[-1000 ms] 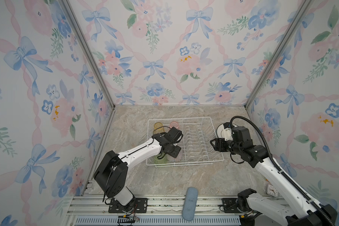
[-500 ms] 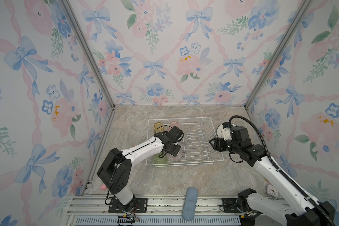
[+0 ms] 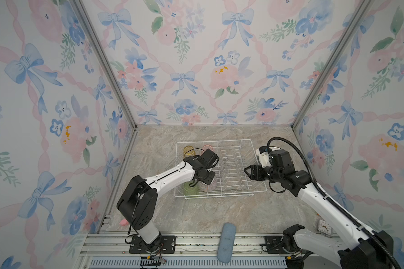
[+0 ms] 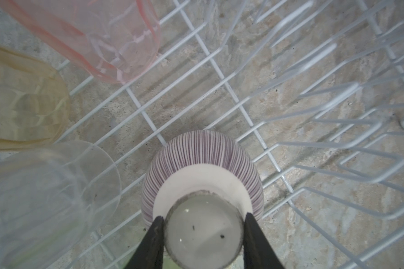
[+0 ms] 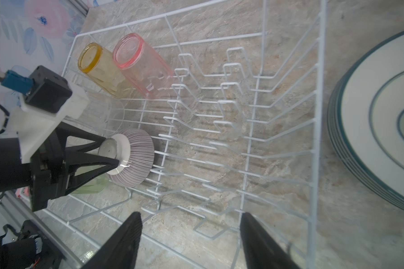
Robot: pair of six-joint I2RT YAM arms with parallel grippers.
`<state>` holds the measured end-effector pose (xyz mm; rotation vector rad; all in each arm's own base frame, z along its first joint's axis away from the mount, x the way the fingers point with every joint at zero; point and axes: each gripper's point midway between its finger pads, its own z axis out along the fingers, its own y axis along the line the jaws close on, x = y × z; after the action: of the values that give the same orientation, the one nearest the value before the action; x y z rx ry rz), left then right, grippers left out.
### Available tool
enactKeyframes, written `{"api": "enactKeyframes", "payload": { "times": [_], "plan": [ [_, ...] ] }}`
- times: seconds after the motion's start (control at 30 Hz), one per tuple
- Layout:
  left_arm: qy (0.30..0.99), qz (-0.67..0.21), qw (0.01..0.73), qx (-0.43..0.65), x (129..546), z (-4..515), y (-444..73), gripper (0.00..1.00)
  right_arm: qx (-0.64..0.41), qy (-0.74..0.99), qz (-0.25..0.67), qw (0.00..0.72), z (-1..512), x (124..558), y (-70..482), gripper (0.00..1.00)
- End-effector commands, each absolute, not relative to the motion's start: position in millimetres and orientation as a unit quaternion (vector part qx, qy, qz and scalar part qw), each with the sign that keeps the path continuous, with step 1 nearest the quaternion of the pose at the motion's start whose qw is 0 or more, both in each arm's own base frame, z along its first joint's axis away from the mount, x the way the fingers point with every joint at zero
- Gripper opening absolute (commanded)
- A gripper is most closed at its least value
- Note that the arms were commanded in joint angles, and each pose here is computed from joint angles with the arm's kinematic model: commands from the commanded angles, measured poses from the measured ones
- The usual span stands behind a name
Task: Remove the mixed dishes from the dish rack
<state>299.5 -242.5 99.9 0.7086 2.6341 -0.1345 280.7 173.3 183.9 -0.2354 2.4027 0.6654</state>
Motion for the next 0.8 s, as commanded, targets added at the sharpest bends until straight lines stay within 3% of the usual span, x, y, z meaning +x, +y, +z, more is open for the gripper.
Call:
{"api": "enactKeyframes", "payload": {
  "times": [0.0,0.3,0.77],
  "plan": [
    [0.945,-0.054,0.209,0.245,303,112,-240,0.24,-0.128,0.896,0.315,0.284,185,269,209,0.70],
    [0.943,-0.079,0.221,0.237,304,128,-238,0.22,-0.171,0.880,0.378,0.232,170,257,268,0.69],
    [0.941,-0.083,0.231,0.233,308,136,-234,0.22,-0.174,0.881,0.391,0.204,154,254,289,0.70]
  ]
}}
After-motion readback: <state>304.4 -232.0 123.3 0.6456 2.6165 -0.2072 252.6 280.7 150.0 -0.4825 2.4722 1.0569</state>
